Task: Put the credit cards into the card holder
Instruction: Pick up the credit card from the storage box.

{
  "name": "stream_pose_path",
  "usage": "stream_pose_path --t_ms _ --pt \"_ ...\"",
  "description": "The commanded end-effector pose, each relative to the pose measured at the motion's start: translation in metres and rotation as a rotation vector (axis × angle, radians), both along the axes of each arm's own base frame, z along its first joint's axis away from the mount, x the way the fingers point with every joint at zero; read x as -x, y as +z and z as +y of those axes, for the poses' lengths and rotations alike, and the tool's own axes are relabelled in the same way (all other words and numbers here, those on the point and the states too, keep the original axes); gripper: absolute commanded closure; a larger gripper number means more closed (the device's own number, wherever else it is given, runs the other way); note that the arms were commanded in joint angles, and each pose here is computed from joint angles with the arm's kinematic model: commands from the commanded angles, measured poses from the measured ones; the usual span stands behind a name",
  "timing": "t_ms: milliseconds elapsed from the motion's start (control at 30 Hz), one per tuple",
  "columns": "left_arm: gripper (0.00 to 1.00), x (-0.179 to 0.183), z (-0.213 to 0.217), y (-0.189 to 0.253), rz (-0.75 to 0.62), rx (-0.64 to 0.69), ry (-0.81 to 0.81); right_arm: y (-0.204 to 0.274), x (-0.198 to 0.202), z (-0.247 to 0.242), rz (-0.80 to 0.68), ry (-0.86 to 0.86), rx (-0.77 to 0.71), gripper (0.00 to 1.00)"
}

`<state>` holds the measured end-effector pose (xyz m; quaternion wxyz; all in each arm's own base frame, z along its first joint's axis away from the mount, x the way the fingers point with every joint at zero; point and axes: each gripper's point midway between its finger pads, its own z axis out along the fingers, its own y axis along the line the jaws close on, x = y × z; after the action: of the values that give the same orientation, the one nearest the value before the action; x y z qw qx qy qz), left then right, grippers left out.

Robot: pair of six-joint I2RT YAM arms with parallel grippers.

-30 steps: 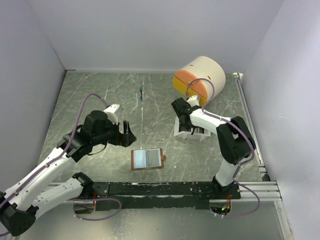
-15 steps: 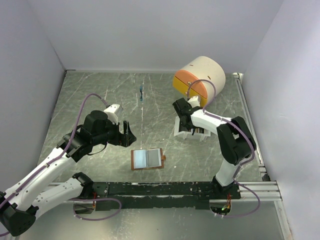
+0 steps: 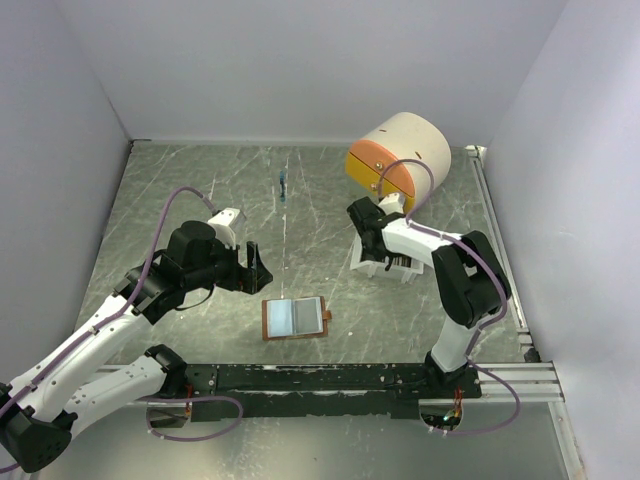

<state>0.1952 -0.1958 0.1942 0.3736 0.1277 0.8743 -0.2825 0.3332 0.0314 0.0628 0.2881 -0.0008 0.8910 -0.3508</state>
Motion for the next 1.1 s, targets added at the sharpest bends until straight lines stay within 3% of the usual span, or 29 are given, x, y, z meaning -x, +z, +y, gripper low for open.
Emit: stream_pose_path --t_ms 0,667,1067 --pt "0.04 0.001 -0.001 0.003 -0.021 0.009 -0.014 0.007 -0.001 -0.014 -0.028 -0.041 0.01 0.79" --pt "0.04 0.001 -0.002 0.002 -0.018 0.008 -0.017 0.014 -0.002 -0.021 -0.054 -0.046 -0.018 0.83" --pt "0.04 0.001 -0.002 0.001 -0.016 0.005 -0.017 0.015 -0.009 -0.013 -0.069 -0.02 -0.072 1.0"
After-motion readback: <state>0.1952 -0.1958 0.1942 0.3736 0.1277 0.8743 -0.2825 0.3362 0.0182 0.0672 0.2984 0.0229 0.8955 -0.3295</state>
